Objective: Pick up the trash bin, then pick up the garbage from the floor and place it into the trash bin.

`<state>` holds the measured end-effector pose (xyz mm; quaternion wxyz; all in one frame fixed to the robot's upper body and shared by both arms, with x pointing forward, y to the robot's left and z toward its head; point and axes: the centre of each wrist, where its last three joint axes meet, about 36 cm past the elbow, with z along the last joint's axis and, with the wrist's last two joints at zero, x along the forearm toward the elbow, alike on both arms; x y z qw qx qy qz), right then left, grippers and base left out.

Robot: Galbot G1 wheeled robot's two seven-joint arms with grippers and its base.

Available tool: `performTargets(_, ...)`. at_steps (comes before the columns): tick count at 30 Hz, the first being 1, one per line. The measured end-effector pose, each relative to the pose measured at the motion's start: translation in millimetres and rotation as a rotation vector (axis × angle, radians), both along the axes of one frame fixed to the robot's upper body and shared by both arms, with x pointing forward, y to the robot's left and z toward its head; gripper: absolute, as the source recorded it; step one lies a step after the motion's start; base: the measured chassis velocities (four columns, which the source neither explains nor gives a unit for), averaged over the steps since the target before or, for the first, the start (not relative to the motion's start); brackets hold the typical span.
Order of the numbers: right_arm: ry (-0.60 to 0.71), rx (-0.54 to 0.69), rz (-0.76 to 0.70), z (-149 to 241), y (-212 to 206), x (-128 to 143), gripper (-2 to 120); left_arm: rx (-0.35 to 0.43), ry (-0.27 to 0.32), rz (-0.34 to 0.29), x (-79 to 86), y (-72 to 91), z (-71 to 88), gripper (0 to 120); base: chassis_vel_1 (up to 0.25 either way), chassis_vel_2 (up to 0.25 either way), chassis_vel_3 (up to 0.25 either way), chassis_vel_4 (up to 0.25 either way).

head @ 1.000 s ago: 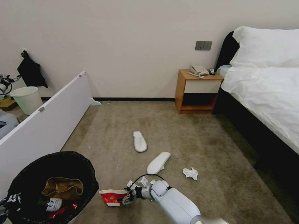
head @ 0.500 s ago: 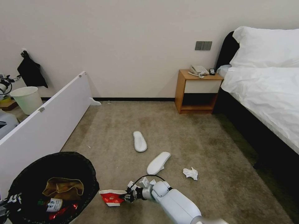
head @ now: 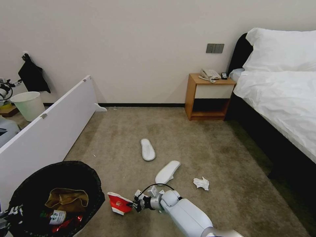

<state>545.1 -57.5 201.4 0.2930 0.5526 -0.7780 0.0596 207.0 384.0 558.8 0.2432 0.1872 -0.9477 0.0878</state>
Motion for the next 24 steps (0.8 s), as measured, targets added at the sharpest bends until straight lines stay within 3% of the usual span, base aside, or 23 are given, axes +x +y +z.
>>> performTargets(5,-0.06,0.068,-0.036,19,-19,3,0,-0.001,0.006,-0.018,2.9,-3.1,-1.9,3,0.0,0.0,0.0,0.0)
performTargets(16,-0.38,0.386,-0.106,170,-53,5,0,-0.001,0.028,-0.075,19.4,-5.0,-13.5,3,0.0,0.0,0.0,0.0)
performTargets(24,-0.49,0.566,-0.124,248,-61,10,0,-0.004,0.034,-0.077,19.3,-4.3,-15.0,3,0.0,0.0,0.0,0.0)
